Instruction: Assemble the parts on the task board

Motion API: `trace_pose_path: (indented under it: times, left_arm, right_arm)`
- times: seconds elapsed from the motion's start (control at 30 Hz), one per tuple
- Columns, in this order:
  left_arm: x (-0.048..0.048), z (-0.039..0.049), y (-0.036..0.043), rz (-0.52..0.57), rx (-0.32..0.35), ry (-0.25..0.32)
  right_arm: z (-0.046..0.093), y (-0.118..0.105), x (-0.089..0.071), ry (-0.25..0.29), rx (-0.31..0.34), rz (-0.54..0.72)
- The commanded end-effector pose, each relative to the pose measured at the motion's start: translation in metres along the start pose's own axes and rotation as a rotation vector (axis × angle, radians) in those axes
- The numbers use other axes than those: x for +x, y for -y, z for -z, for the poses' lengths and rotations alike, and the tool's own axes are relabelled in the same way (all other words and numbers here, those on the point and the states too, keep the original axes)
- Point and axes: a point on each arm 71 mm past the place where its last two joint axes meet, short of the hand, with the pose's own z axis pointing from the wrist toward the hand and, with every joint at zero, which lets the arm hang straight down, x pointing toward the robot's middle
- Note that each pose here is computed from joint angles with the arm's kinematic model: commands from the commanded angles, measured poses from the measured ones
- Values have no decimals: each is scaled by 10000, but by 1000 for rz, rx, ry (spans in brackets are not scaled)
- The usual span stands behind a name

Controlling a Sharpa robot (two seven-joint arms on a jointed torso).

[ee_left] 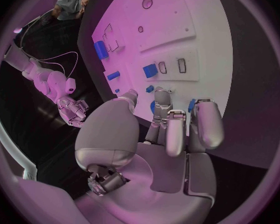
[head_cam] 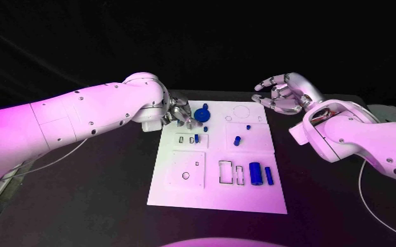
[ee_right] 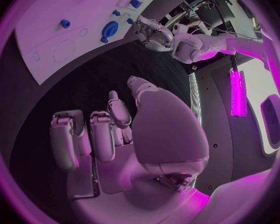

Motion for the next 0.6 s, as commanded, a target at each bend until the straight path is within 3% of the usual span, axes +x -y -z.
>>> trace_pose_path:
  times: [0.03,0.6]
  left_arm:
    - [36,-32,15,-55,-28,-43]
    - [110,-124,97,-63,-29,-81]
  right_arm:
    - [-5,-4,-2,6,-3,-7]
    - [-27,11,3,4,6,-5]
